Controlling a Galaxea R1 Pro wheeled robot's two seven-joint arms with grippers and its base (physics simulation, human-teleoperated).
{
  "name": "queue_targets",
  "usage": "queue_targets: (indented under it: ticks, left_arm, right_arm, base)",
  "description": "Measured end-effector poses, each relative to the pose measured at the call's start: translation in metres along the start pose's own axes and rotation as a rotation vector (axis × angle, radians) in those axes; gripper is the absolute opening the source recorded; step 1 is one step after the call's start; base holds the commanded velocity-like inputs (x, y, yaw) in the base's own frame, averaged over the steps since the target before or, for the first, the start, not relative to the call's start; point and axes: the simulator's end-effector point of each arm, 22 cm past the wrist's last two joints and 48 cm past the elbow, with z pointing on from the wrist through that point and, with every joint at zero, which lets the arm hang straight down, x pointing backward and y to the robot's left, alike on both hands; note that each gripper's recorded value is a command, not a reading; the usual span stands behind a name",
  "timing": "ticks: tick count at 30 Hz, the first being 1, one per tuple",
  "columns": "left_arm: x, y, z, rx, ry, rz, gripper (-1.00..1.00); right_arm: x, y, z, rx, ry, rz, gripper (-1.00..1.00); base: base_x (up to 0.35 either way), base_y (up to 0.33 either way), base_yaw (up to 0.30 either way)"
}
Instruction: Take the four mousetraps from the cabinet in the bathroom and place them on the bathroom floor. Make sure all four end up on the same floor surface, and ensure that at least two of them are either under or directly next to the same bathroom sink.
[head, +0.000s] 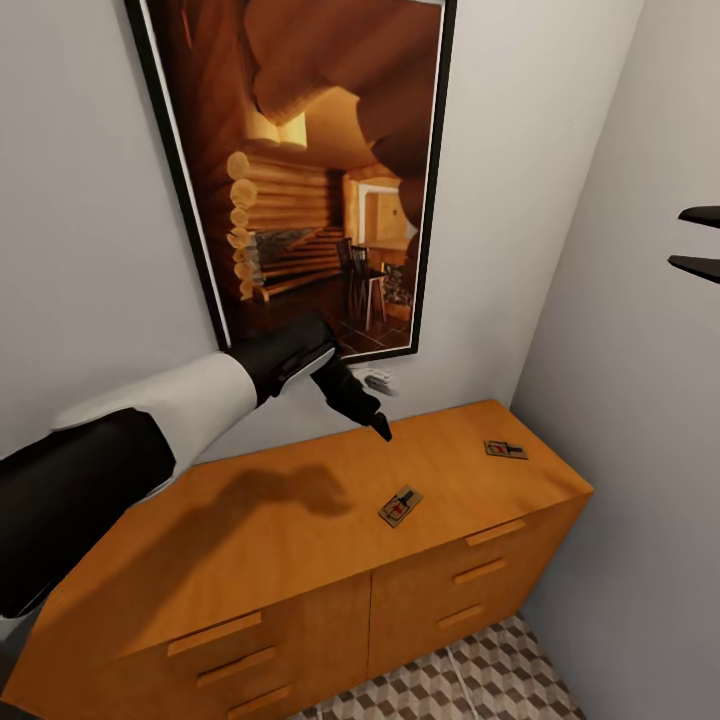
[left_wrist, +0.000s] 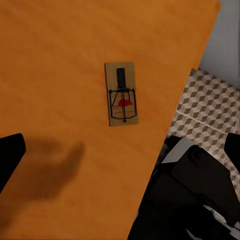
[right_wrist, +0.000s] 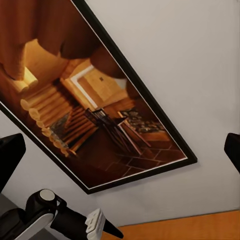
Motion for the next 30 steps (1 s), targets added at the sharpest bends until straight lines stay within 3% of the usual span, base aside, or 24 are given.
queue_targets:
  ticks: [30]
  left_arm:
    - [0.004,0.006,0.009,0.006,0.004,-0.01,1.0]
  right_arm:
    - [0.011,-0.011,0.006,0.022,0.016,-0.014,1.0]
  base:
    - [0.0,0.0,0.0]
